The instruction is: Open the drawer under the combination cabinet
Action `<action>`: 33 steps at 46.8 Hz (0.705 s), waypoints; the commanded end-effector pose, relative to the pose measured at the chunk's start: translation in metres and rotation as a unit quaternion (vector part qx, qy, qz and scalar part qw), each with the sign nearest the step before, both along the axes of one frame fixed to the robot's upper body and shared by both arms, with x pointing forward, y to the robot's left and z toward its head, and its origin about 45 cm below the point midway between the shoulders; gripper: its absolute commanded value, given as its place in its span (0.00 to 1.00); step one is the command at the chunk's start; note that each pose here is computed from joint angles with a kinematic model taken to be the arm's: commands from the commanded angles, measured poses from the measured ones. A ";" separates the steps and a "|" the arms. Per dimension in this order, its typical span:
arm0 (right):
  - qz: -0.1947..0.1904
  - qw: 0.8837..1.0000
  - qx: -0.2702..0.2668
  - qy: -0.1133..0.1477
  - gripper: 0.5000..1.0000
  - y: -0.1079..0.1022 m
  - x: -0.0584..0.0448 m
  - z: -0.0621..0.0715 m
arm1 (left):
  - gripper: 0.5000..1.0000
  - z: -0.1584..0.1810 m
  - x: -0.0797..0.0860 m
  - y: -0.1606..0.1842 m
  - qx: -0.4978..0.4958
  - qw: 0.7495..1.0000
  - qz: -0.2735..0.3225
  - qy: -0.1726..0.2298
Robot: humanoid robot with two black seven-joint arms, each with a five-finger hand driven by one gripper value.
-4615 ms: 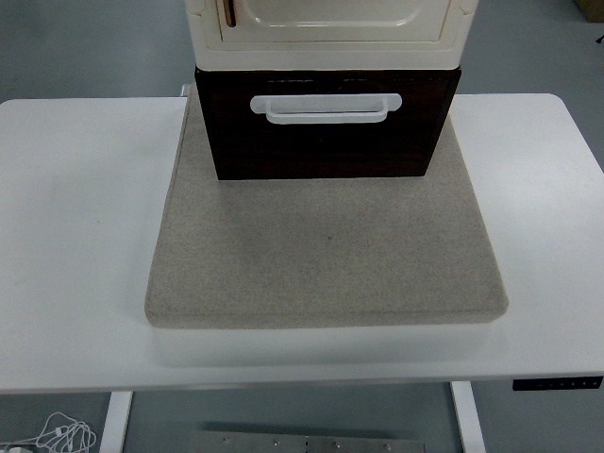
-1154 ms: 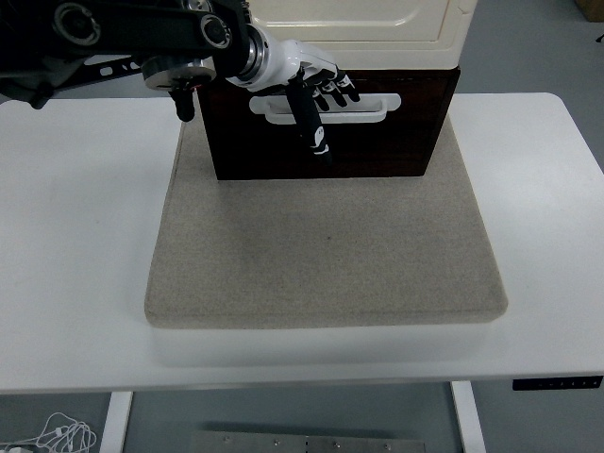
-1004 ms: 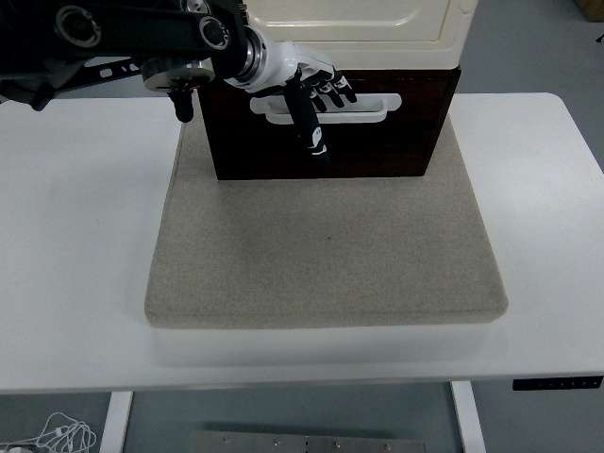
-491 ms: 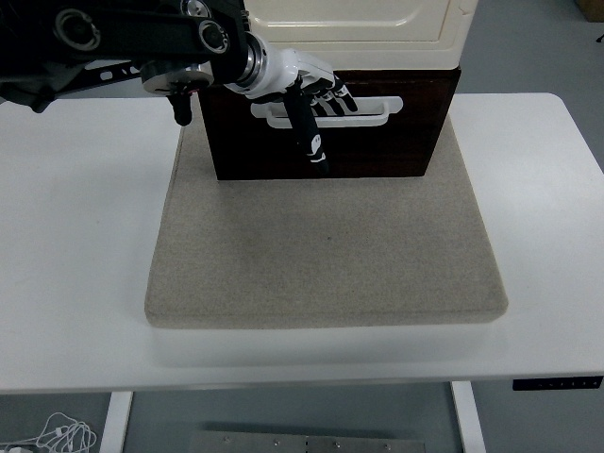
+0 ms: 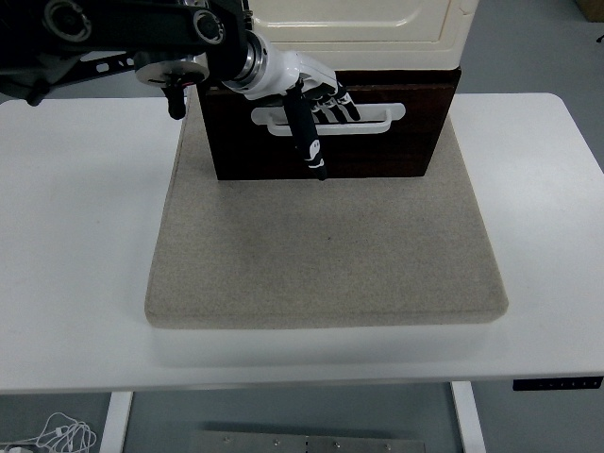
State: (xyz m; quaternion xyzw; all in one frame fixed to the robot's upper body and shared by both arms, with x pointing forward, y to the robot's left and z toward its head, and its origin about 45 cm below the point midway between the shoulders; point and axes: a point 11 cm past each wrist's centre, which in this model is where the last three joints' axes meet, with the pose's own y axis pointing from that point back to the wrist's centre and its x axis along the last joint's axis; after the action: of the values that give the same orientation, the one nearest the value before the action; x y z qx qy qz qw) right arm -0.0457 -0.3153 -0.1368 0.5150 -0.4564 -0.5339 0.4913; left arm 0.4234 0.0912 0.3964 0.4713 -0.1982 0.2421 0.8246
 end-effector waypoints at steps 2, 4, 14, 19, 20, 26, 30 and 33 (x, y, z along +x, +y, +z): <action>0.000 1.000 0.000 0.000 0.85 0.000 0.000 0.000 | 1.00 0.000 -0.002 0.000 0.002 1.000 -0.007 0.006; 0.000 1.000 0.000 0.000 0.85 0.000 0.000 0.000 | 1.00 0.000 -0.002 0.000 0.003 1.000 -0.008 0.008; 0.000 1.000 0.000 0.000 0.85 0.000 0.000 0.000 | 1.00 0.003 -0.005 -0.003 0.008 1.000 -0.021 0.014; 0.000 1.000 0.000 -0.001 0.85 0.000 0.000 0.000 | 1.00 0.006 -0.007 -0.004 0.010 0.999 -0.027 0.016; 0.000 1.000 0.000 0.000 0.85 0.000 0.000 0.000 | 1.00 0.006 -0.007 -0.004 0.010 0.999 -0.028 0.017; 0.000 1.000 0.000 0.000 0.85 0.000 0.000 0.000 | 1.00 0.010 -0.009 -0.006 0.013 0.999 -0.037 0.018; 0.000 1.000 0.000 0.000 0.85 0.000 0.000 0.000 | 1.00 0.011 -0.010 -0.006 0.015 0.999 -0.043 0.023; 0.000 1.000 0.000 -0.001 0.85 0.000 0.000 0.000 | 1.00 0.012 -0.011 -0.007 0.016 0.999 -0.046 0.023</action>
State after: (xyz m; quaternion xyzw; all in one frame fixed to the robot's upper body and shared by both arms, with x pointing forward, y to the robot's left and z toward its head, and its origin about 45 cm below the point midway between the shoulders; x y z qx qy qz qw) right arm -0.0458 -0.3153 -0.1368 0.5150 -0.4564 -0.5340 0.4913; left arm 0.4128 0.0846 0.4071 0.4799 -0.2033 0.1922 0.8315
